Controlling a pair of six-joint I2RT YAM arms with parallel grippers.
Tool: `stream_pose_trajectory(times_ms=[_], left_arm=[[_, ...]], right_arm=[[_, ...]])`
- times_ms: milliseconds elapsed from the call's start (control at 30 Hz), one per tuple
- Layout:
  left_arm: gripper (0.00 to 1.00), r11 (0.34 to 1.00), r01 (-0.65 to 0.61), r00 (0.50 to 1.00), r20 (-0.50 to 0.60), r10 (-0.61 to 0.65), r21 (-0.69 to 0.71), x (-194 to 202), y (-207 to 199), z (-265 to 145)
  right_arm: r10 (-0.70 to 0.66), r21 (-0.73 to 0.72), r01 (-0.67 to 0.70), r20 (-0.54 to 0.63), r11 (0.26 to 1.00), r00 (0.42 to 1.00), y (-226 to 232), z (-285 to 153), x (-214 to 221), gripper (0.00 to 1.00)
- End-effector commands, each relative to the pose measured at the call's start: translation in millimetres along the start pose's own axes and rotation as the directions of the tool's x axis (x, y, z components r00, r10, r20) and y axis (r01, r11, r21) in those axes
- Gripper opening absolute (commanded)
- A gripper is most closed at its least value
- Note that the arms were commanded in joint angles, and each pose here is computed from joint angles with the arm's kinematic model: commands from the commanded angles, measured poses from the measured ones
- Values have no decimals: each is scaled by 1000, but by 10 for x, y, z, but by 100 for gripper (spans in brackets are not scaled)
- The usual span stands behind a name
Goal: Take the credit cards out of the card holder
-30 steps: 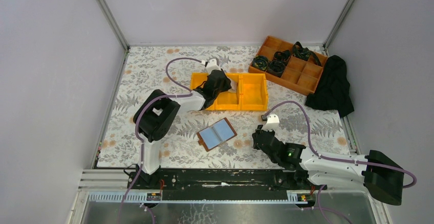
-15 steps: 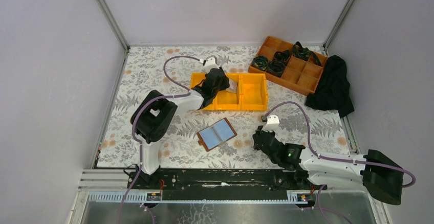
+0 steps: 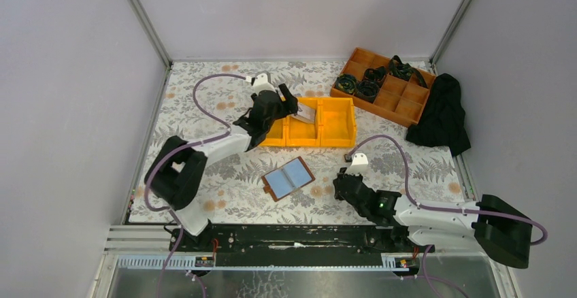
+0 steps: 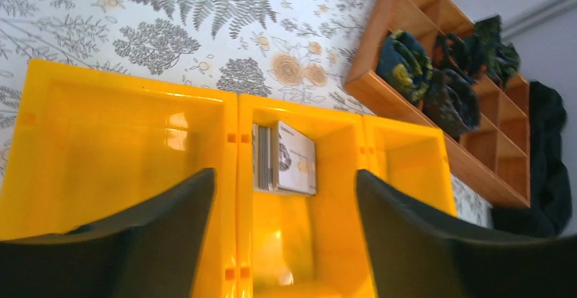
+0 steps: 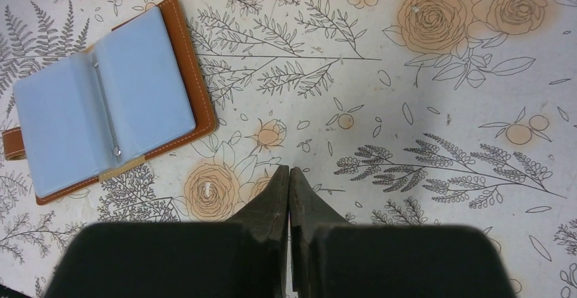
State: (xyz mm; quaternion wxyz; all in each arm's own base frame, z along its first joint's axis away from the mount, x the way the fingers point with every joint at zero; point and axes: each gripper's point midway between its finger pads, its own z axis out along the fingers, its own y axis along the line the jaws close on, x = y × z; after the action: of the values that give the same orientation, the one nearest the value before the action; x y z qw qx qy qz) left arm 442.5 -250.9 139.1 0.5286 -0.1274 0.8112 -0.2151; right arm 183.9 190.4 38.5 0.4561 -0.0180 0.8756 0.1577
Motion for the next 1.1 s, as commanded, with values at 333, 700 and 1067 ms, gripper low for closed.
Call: stream_pose_trajectory(times_ms=[333, 700, 1067], left_arm=[[100, 997, 48, 998, -37, -46, 63, 14, 246, -1011], [100, 996, 78, 993, -90, -74, 42, 483, 762, -1500], [100, 996, 73, 989, -133, -66, 49, 621, 795, -1497]], right_arm=[[12, -75, -13, -12, 997, 1000, 338, 160, -42, 17], [-19, -105, 13, -52, 994, 998, 584, 243, -74, 70], [-38, -86, 31, -90, 996, 995, 653, 319, -33, 86]])
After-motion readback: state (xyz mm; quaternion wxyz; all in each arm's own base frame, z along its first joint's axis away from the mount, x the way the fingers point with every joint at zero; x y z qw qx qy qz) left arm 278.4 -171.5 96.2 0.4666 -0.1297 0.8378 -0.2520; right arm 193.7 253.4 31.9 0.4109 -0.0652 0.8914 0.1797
